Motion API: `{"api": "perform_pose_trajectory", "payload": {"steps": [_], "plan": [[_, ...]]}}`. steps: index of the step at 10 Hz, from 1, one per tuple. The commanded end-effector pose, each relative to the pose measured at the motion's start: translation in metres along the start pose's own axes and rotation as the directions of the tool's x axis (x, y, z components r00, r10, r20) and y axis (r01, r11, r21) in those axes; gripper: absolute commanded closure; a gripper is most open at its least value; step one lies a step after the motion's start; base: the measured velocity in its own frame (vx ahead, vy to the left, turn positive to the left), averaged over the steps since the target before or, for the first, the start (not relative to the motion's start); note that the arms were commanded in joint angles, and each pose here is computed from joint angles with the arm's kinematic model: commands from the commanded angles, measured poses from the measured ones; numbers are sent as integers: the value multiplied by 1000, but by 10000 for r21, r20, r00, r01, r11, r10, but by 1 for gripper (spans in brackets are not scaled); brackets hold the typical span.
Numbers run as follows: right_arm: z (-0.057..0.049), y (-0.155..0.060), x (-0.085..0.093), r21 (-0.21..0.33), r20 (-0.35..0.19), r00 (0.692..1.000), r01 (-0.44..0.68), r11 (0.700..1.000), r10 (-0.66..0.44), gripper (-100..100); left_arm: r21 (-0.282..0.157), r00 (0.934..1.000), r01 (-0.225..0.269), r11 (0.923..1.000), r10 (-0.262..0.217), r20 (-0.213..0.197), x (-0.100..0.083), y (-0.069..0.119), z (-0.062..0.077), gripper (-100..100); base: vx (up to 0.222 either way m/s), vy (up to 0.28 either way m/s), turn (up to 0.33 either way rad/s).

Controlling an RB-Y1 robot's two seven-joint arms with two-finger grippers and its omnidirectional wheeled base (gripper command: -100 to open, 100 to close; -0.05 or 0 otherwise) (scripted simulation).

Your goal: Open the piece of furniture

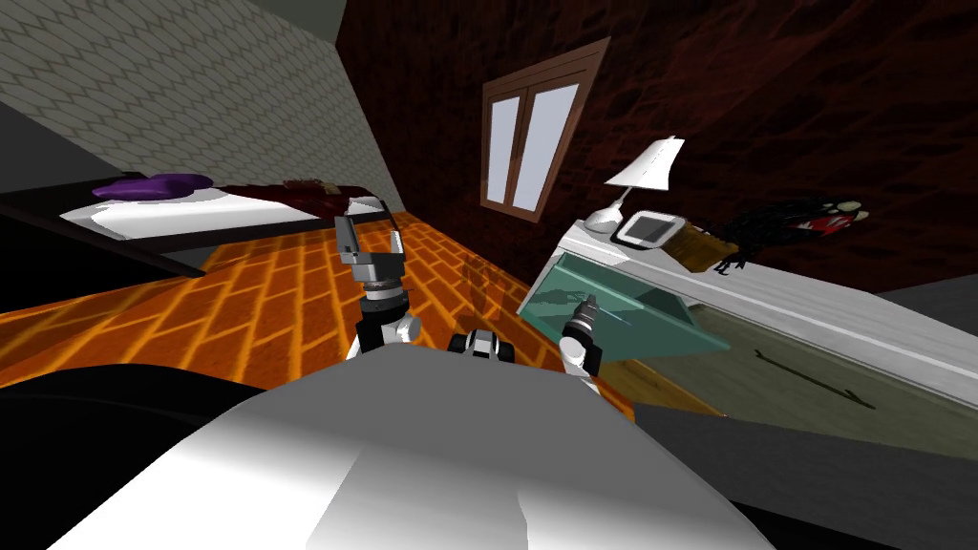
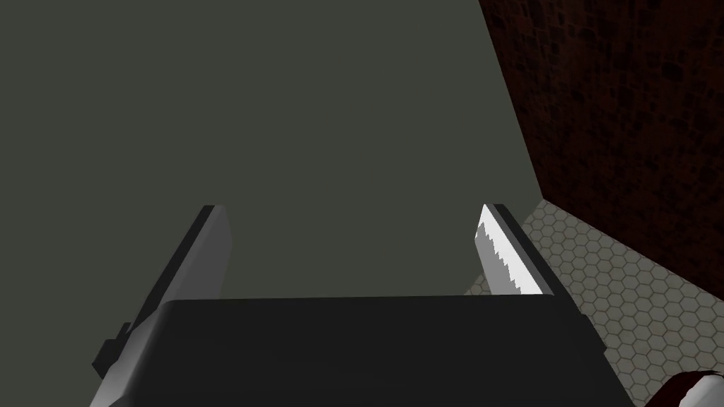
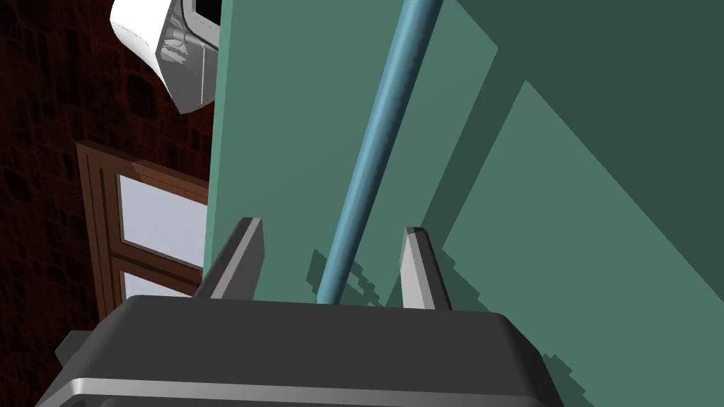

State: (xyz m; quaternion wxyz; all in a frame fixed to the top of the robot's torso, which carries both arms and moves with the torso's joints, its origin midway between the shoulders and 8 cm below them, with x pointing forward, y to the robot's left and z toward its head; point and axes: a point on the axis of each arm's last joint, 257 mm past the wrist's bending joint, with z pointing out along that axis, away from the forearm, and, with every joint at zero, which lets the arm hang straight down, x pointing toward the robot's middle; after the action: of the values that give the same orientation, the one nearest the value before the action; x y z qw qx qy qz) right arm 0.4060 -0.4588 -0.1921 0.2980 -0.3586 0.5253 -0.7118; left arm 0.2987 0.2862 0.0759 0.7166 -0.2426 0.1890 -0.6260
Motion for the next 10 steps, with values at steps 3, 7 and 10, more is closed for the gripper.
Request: {"api": "perform_pose_trajectory", "payload": {"steps": [3, 7, 10], "plan": [[15, -18, 8, 27, 417, 9991, -39, 10000, 38, -100, 1, 10000, 1, 10000, -1, 0, 0, 0, 0, 0, 45, 62, -96], [27, -41, 14, 215, 911, 9958, -106, 9997, 86, -100, 1, 10000, 1, 10000, -1, 0, 0, 0, 0, 0, 32, 69, -113], [27, -41, 14, 189, 982, 9951, -95, 9998, 76, 0, 2, 10000, 1, 10000, -1, -1, 0, 0, 0, 0, 14, 39, -53]]}}
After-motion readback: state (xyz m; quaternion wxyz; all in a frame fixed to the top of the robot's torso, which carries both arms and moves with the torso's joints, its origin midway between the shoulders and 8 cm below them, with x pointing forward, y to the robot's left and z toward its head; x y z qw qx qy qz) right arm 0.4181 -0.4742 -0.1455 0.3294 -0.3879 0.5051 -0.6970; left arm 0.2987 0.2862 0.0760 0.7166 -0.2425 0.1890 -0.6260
